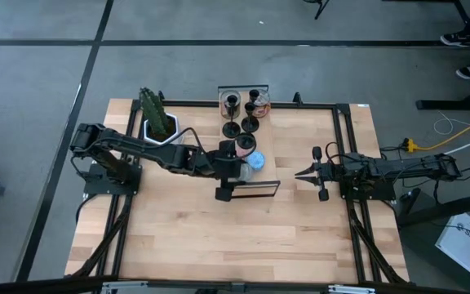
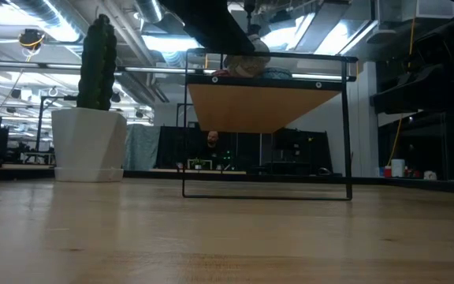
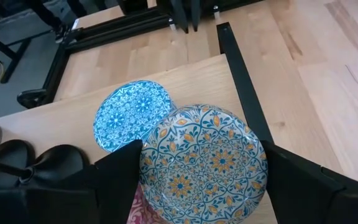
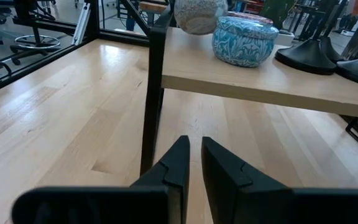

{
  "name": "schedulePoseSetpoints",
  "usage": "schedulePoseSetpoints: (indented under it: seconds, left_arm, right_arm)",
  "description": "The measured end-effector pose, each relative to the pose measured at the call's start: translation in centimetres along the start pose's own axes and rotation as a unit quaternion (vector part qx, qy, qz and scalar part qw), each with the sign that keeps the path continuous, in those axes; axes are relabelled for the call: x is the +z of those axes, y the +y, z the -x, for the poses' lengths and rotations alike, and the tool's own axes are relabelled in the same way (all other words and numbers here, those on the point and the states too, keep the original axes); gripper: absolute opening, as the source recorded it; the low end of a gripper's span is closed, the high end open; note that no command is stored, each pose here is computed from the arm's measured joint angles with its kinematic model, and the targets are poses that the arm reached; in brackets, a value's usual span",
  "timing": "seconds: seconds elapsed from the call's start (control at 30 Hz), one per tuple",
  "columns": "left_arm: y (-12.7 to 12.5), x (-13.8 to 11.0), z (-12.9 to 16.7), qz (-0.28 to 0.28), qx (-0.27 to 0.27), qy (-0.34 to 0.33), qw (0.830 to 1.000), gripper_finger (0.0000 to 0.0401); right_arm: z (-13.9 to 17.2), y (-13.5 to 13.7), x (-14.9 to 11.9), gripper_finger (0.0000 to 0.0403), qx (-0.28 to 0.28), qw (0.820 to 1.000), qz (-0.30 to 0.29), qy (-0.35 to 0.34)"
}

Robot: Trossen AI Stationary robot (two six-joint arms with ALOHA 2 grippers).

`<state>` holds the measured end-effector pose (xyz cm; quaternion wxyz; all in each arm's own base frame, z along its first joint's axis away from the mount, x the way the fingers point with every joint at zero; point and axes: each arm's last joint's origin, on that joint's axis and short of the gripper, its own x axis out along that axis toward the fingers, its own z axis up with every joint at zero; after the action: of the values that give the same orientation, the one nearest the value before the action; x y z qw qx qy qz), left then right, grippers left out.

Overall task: Pick & Place candle stick holders
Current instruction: Put the small green scented candle on the shelf

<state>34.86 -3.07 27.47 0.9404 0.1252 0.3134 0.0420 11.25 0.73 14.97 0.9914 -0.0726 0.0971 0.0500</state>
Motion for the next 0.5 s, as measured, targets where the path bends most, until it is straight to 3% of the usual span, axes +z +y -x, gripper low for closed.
schedulePoseSetpoints:
  seconds: [0.5]
  left_arm:
    - [-0.01, -0.22, -0.02, 0.014, 0.018, 0.012, 1.0, 0.0309]
  right_arm:
    - [0.0, 0.0, -0.02, 0.0045, 0.0, 1.0, 0.0, 0.001]
